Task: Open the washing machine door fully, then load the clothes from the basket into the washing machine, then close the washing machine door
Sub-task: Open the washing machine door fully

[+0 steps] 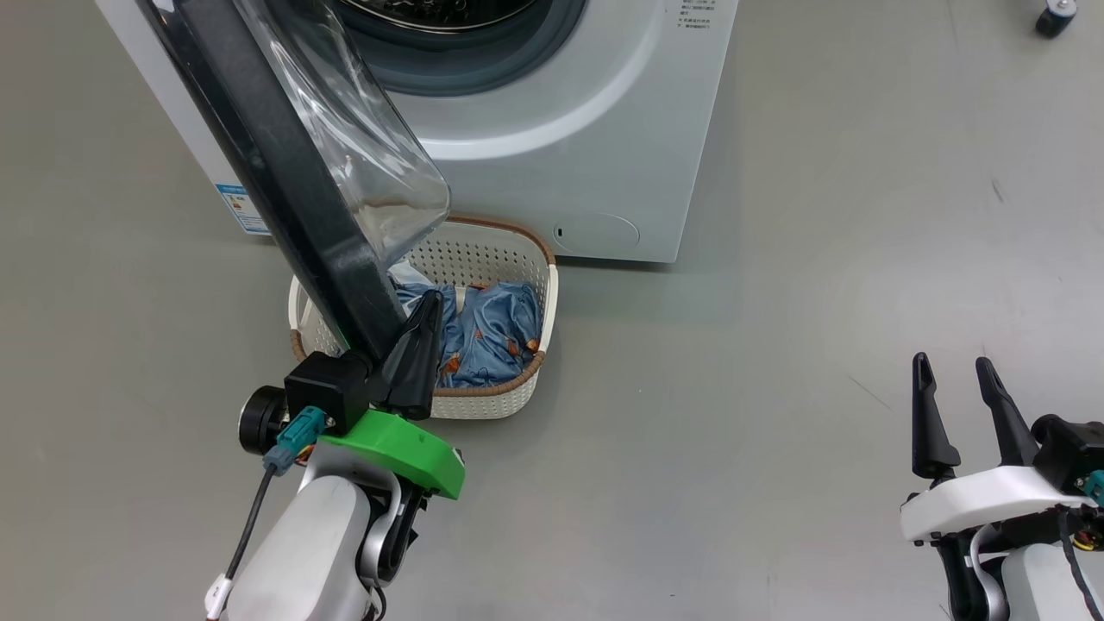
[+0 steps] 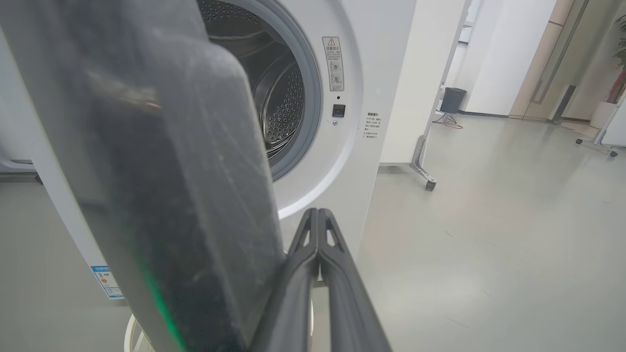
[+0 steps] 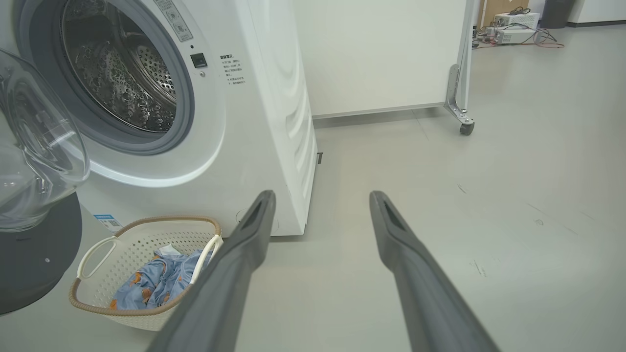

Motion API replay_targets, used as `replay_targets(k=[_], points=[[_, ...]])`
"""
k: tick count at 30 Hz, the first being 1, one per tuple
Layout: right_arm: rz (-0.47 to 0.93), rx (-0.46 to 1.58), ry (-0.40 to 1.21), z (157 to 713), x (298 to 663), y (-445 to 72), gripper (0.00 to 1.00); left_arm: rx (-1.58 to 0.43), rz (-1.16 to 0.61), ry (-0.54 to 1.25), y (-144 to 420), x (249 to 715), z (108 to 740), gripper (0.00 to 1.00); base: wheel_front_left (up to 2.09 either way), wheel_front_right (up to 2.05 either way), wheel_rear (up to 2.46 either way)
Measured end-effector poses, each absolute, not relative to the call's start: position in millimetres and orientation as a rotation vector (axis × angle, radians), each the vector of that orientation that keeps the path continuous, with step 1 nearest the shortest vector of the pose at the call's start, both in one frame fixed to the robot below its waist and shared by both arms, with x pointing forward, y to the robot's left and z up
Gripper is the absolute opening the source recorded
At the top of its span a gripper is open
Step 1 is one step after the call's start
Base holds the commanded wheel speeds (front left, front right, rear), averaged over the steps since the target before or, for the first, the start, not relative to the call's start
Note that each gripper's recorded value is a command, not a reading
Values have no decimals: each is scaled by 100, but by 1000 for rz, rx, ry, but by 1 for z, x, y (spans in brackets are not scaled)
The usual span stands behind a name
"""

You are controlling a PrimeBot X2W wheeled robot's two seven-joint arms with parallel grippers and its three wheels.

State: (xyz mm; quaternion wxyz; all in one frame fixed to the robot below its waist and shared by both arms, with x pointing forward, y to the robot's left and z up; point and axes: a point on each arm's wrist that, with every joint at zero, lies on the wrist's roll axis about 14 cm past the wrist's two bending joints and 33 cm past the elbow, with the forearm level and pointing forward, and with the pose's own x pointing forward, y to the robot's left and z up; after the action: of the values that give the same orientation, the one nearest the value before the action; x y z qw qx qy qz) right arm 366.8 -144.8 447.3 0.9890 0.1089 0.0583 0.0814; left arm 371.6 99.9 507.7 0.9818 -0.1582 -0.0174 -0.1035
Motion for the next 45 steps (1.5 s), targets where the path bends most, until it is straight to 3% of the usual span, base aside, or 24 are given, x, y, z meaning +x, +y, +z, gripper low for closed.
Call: replay_targets(k=[29,45], points=[[234,241,102,456,367,-119,100,-297,-3,-16,147,346,495,0,0,0,0],[322,247,104,460,375,-87,100,-279,173,-31,201,324,493,0,0,0,0]])
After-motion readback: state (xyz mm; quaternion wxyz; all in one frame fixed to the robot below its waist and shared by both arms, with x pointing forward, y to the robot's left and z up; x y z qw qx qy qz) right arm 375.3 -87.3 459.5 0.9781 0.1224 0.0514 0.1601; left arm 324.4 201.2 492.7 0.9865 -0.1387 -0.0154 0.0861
